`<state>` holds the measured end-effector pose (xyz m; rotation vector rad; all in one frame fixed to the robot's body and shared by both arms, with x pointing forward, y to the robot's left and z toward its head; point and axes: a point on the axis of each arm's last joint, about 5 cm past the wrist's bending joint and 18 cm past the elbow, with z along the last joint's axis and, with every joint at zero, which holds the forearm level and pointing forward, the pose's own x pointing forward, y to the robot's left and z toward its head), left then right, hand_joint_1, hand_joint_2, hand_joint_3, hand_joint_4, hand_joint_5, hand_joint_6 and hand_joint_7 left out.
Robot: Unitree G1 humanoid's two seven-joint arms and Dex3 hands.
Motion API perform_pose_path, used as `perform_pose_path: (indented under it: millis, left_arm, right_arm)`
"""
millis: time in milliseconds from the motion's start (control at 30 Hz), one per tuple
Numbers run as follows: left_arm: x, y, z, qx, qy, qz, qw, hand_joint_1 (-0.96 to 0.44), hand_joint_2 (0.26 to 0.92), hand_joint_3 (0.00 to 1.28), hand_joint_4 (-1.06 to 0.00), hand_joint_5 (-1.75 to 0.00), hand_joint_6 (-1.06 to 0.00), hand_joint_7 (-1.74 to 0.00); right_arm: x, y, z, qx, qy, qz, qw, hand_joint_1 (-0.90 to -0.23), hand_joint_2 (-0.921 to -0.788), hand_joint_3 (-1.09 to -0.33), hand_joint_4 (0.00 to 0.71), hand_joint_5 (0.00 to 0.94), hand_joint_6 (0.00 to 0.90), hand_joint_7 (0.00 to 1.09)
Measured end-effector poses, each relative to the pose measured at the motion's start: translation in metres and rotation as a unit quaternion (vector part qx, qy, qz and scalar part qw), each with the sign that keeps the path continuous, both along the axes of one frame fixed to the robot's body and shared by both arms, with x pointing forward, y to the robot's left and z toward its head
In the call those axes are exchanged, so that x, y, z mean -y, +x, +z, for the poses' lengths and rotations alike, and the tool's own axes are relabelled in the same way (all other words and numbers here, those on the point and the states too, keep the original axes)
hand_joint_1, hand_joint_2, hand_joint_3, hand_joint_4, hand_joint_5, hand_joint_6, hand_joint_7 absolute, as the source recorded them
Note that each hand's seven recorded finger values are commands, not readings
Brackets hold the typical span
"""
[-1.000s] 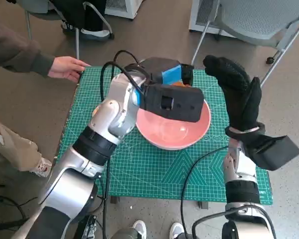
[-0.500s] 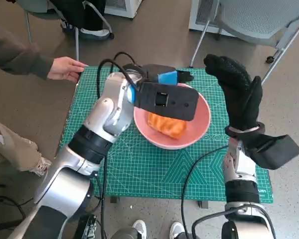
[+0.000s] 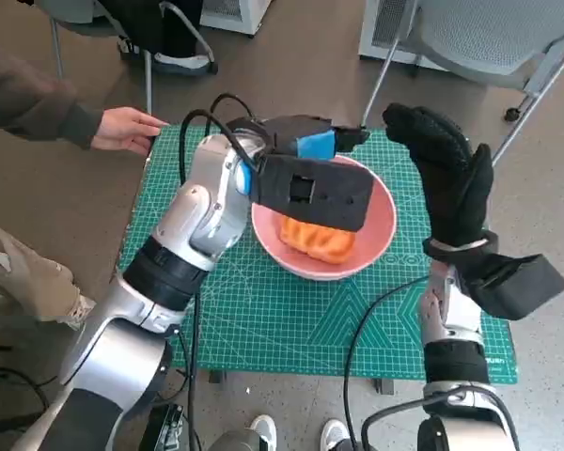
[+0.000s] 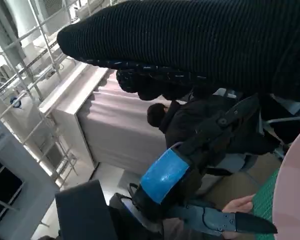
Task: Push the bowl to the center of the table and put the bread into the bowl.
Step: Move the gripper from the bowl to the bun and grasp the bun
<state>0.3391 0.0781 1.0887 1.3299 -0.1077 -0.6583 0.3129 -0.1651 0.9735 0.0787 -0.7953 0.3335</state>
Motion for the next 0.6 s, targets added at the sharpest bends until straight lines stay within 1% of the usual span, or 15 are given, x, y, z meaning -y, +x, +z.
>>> perform_pose_path:
  millis: [133,267,400,600]
  left_arm:
    - [-0.016,-0.008,0.005,0.006,-0.018,0.001,1.0,-0.43,0.729,0.01,0.0,0.0,-0.12,0.0]
    - [-0.036,-0.02,0.012,0.027,-0.033,0.015,0.999,-0.44,0.729,0.0,0.0,0.0,-0.12,0.0]
    - [-0.058,-0.034,0.017,0.053,-0.049,0.035,0.997,-0.37,0.713,0.0,0.0,0.0,-0.12,0.0]
    - [-0.095,-0.06,0.02,0.091,-0.079,0.064,0.991,-0.27,0.701,0.0,0.0,0.0,-0.14,-0.01]
  right_arm:
    - [0.001,-0.0001,0.0,0.0,0.0,-0.001,1.0,-0.679,-0.921,-0.806,0.165,0.0,0.006,0.51]
    - [0.001,-0.0001,0.0,0.0,-0.002,-0.001,1.0,-0.676,-0.921,-0.806,0.165,0.0,0.005,0.52]
    - [0.0,-0.0001,0.0,0.0,-0.003,0.0,1.0,-0.674,-0.921,-0.807,0.166,0.0,0.005,0.52]
    - [-0.001,0.0,0.0,-0.001,-0.004,0.002,1.0,-0.675,-0.921,-0.807,0.162,0.0,0.004,0.52]
